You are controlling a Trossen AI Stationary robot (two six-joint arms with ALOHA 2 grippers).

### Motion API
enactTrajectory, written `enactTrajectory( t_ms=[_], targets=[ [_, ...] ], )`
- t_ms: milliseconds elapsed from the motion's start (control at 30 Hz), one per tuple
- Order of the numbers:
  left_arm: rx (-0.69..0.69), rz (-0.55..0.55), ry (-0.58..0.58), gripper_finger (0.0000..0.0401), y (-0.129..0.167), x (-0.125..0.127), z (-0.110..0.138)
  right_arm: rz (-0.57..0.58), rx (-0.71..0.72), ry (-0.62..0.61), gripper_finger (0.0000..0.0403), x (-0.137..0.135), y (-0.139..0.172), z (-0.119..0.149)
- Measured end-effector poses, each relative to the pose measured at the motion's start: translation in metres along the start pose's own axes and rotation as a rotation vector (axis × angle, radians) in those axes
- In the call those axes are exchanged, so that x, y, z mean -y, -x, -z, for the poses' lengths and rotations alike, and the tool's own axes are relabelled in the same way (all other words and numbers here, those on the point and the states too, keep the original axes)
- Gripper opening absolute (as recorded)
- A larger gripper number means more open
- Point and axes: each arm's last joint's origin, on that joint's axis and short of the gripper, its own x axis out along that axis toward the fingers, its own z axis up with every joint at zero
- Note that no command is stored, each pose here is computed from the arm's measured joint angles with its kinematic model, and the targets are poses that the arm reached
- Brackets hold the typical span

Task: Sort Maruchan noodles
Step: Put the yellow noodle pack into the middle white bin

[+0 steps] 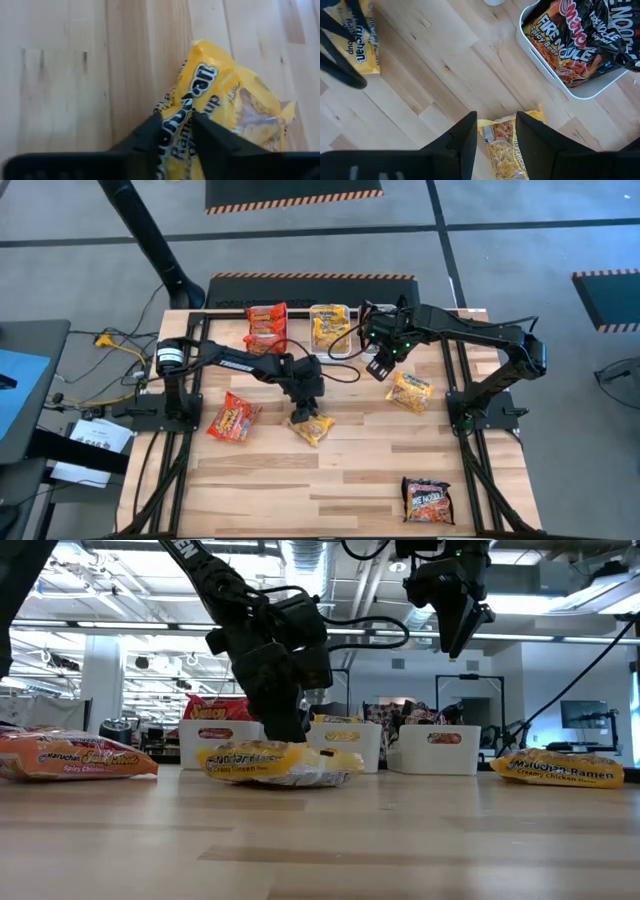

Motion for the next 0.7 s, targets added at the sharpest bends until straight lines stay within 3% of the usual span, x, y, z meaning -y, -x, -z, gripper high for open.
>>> enactTrajectory(
  t_ms=[100,167,400,700],
  targets=[
    [-0.007,0.039,0.009,0.0030,-0.001,0.001,0.002,0.000,0.004,-0.005,0.0159,0.001,0.000,-0.001],
    [-0.007,0.055,0.017,0.0010,-0.001,0.002,0.002,-0.001,0.006,-0.005,0.0159,0.001,0.000,-0.001],
    [0.003,0.120,0.024,0.0000,0.001,0.004,-0.002,-0.004,0.020,-0.005,0.0159,0.000,0.000,-0.002],
    [0.027,0.087,-0.073,0.0000,0.022,0.009,-0.038,-0.002,0.024,-0.005,0.0159,0.000,0.000,-0.003]
  ],
)
